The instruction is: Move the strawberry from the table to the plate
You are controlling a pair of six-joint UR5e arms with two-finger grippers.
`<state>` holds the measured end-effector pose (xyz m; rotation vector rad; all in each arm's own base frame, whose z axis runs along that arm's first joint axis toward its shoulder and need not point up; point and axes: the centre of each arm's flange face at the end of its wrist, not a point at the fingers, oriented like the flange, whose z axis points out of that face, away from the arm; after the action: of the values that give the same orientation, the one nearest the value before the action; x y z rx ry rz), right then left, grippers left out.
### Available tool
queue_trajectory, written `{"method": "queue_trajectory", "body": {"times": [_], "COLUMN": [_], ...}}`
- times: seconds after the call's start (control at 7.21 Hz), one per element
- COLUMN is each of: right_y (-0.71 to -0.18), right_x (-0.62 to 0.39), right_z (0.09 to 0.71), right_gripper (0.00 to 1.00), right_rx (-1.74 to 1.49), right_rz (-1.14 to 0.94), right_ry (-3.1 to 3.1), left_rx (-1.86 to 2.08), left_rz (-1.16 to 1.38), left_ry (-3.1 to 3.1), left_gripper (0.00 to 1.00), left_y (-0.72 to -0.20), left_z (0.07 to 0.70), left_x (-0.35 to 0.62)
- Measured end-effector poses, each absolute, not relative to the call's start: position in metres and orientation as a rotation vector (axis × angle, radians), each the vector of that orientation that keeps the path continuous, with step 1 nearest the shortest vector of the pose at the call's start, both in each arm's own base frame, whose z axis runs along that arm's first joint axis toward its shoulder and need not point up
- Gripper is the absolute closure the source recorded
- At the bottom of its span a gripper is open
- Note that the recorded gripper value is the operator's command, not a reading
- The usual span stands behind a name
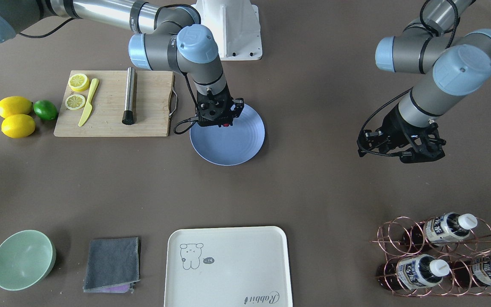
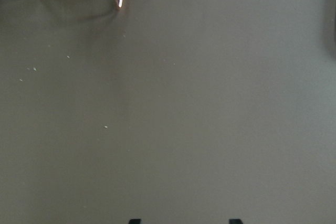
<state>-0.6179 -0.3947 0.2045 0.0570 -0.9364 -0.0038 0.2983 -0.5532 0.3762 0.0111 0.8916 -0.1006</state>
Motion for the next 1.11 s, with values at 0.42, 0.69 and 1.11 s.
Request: {"method": "queue_trajectory", "body": {"times": [0.42, 0.69, 1.11], "right_y": [-0.393, -0.397, -0.410], "right_x": [-0.632, -0.632, -0.616], "right_z": [0.208, 0.209, 0.200], "right_gripper": [0.97, 0.00, 0.00], "right_rx": [0.065, 0.072, 0.079], "right_rz": [0.002, 0.002, 0.012], "right_ry": [-0.913, -0.909, -0.932], "left_rx": [0.012, 0.010, 0.009], "left_rz": [-0.098, -0.102, -0.104], "left_ry": [0.886, 0.885, 0.886], "left_gripper": [0.32, 0.31, 0.30], "left_y": [-0.550, -0.549, -0.548], "left_z": [0.381, 0.382, 0.382], "left_x": [0.292, 0.291, 0.291]}}
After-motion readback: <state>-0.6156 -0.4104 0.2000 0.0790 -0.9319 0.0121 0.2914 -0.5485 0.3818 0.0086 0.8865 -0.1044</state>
